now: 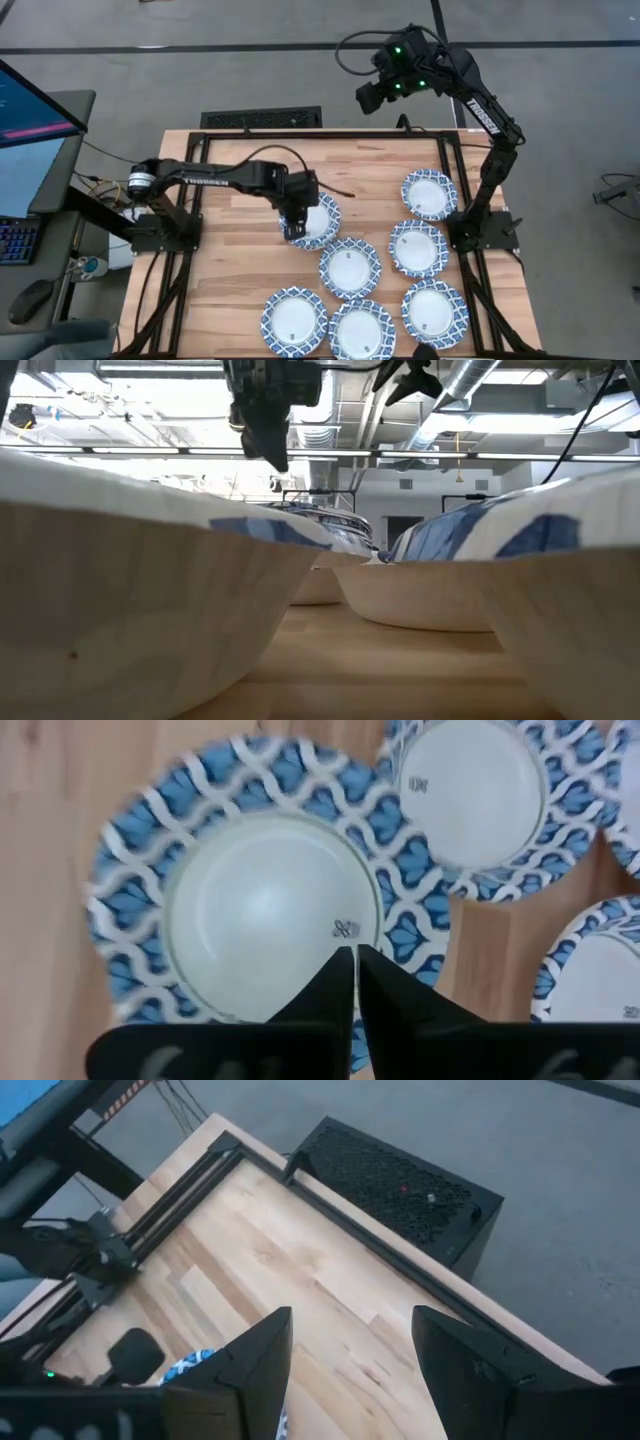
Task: Nest bowls inside each other
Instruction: Stack the blue bowl on top of the blue bowls
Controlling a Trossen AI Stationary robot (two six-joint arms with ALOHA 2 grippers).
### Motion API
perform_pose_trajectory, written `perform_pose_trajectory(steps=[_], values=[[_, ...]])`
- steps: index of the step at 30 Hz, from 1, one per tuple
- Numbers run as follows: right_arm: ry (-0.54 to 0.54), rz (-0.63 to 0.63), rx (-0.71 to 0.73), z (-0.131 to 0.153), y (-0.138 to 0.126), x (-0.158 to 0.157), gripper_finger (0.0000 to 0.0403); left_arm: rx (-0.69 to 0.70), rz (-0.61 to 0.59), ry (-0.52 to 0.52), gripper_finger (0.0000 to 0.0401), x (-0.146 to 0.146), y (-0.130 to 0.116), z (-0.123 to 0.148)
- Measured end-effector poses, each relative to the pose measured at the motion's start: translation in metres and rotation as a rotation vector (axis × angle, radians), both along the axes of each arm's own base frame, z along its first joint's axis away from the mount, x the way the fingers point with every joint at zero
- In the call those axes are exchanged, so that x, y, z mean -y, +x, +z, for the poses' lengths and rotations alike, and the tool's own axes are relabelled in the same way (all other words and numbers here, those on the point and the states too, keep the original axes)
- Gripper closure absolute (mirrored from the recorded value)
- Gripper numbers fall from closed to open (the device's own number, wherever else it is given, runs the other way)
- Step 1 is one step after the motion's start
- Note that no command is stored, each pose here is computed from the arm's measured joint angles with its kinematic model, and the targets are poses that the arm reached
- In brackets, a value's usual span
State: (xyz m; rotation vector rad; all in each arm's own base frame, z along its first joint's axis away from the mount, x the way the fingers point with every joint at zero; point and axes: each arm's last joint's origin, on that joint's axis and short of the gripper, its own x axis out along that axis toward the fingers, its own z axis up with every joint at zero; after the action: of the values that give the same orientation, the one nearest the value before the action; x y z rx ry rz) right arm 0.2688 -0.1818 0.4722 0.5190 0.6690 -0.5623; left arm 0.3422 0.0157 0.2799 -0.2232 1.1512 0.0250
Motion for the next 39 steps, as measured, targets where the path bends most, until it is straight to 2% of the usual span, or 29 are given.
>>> perform_pose_trajectory(steps=[10,15,22,30,35,39], values=[[0.020,0.030,-0.004,-0.001,0.002,-0.005,0.0173,0.000,0.057,-0.041,0.0399,0.019,-0.002,-0.045],[0.020,0.030,-0.004,-0.001,0.002,-0.005,0.0173,-0.036,0.091,0.003,0.0401,0.016,-0.002,-0.062],[0.021,0.029,-0.004,-0.001,0.002,-0.005,0.0173,-0.144,0.079,0.038,0.0401,0.010,0.005,-0.094],[0.019,0.031,-0.007,-0.001,0.002,-0.005,0.0173,-0.174,0.125,0.158,0.0401,-0.008,0.005,-0.100],[0.016,0.025,-0.008,-0.001,0.000,-0.003,0.0173,-0.215,0.156,0.177,0.0401,-0.023,0.000,-0.101],[0.004,0.029,-0.013,-0.001,-0.002,0.000,0.0173,-0.205,0.154,0.178,0.0401,-0.023,-0.004,-0.084]])
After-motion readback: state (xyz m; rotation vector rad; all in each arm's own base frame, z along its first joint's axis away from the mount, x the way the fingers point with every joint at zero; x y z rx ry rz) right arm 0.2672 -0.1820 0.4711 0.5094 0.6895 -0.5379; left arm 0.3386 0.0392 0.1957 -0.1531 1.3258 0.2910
